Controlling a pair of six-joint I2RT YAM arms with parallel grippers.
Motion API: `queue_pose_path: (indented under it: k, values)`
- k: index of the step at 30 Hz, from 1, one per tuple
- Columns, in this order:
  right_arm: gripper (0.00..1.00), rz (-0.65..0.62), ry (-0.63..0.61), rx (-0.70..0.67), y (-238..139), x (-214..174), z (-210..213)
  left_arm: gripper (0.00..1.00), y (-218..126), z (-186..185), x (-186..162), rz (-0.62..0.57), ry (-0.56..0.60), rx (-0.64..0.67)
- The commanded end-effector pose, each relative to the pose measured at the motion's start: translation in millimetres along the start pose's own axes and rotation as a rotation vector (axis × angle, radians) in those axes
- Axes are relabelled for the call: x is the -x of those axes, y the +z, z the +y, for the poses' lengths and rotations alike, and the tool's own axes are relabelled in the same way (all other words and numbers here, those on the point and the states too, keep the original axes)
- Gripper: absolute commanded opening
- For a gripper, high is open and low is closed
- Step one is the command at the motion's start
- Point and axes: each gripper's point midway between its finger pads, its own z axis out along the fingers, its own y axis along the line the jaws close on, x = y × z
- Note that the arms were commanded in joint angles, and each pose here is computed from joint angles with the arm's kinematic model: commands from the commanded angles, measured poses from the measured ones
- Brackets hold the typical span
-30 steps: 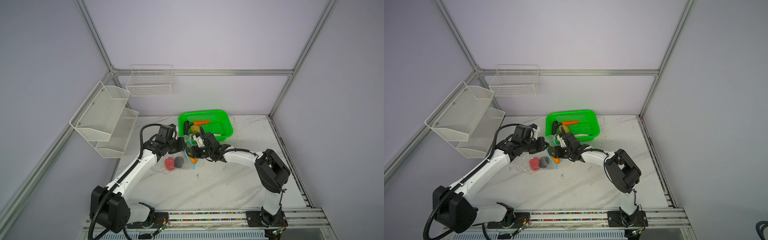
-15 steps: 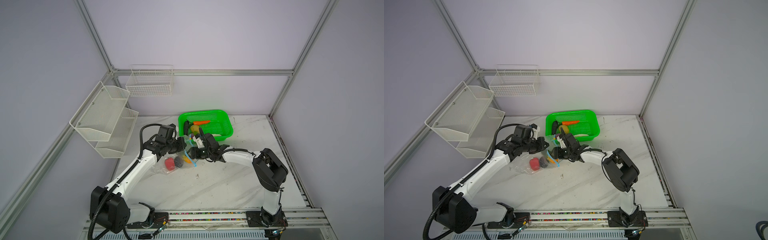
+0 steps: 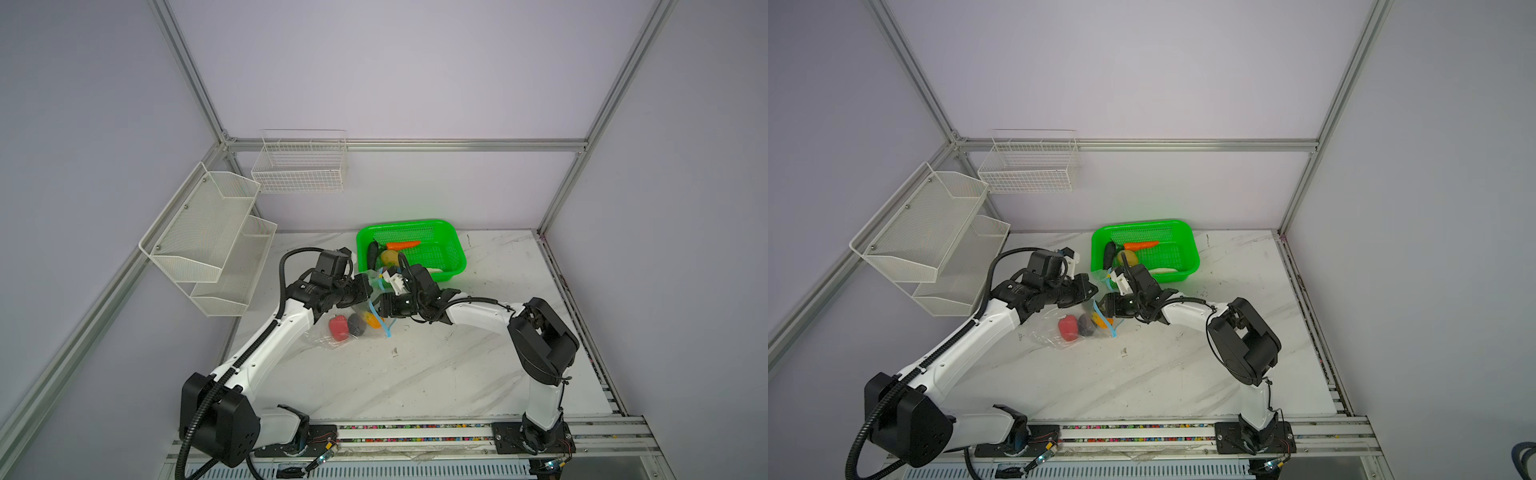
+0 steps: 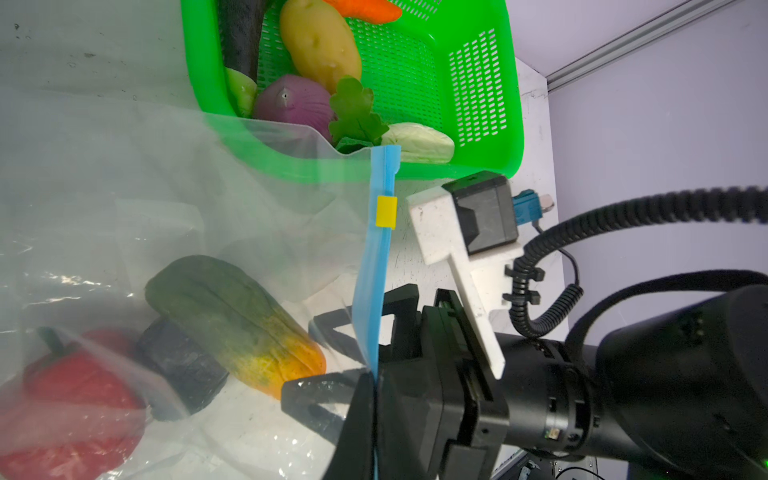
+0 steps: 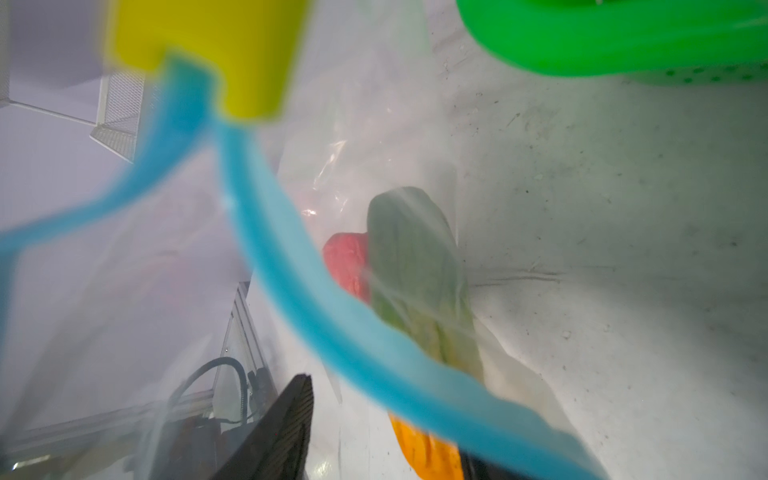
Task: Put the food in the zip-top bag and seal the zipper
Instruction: 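Move the right gripper back over the green basket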
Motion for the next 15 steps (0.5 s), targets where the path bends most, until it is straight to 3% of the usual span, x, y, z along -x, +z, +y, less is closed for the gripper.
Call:
queue_pose_path:
  k: [1,9,15]
  values:
    - [0.57,-0.076,-0.02,-0.001,-28.8,18.2,26.1,0.0,-8.9,-7.4,3.4,-0.05,0.004,-0.041]
    - [0.57,-0.251,-0.075,-0.138,-84.9,66.9,13.6,0.0,-7.4,-0.1,1.8,-0.052,0.0,-0.02]
    - [0.57,-0.319,-0.153,-0.309,-94.7,119.5,-22.0,0.0,-8.6,-1.2,4.4,-0.058,0.007,-0.023]
